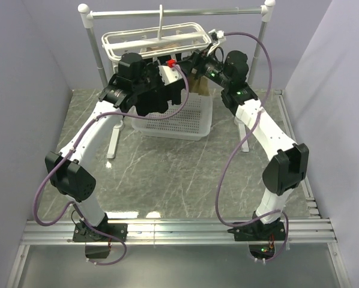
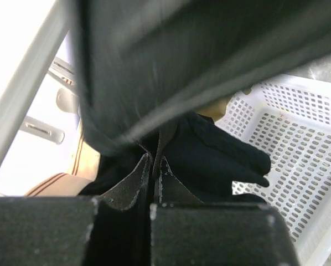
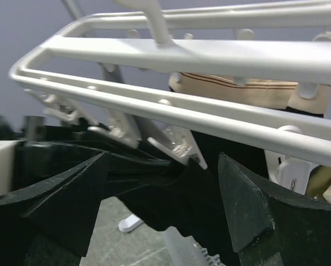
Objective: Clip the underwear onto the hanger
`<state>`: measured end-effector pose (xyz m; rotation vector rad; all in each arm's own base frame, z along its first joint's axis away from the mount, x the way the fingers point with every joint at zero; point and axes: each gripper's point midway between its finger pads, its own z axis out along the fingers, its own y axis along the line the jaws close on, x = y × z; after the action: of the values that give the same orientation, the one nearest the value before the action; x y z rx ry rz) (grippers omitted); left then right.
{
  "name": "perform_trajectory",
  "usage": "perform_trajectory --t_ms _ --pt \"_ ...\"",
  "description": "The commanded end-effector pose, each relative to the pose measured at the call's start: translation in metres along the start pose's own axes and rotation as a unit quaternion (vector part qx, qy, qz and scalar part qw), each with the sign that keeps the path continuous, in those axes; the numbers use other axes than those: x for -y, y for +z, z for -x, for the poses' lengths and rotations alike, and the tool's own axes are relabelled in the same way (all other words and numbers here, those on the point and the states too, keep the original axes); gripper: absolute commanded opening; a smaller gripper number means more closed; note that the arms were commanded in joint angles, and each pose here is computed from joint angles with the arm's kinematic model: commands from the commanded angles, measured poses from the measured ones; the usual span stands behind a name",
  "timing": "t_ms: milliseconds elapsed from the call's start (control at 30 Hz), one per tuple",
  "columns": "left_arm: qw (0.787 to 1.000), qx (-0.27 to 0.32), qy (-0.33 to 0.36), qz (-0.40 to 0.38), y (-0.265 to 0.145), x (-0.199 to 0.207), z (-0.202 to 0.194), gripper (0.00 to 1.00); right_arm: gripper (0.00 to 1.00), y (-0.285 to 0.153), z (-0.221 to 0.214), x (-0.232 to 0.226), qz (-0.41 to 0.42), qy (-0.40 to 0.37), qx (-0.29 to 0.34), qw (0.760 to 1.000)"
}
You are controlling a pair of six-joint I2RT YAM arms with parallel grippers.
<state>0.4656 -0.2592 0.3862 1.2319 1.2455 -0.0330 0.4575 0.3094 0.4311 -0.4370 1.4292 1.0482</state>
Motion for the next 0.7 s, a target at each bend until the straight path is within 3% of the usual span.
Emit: perform_trajectory --t_ms 0,167,300,567,667 --pt "0.999 0.031 0.01 0.009 -0.02 -0.01 0.024 0.06 0.87 -0.022 0.048 -0.038 0.032 -0.01 0.048 0.998" --pt "0.999 0.033 0.003 -0.01 -0.025 0.001 0.022 0.19 0.91 -0.038 0.044 -0.041 0.028 0.009 0.034 0.999" --pt "0.999 0.035 -0.005 -0.029 -0.028 0.013 0.02 0.4 0.92 -0.049 0.036 -0.041 0.02 0.01 0.023 0.999" --pt "0.996 0.049 -0.042 -0.065 -0.048 0.037 0.028 0.63 0.94 -0.083 0.017 -0.043 0.01 -0.014 -0.01 1.0" --pt "0.993 0.055 -0.065 -0.078 -0.061 0.047 0.033 0.8 0.96 -0.1 0.006 -0.048 0.011 -0.037 -0.025 0.999"
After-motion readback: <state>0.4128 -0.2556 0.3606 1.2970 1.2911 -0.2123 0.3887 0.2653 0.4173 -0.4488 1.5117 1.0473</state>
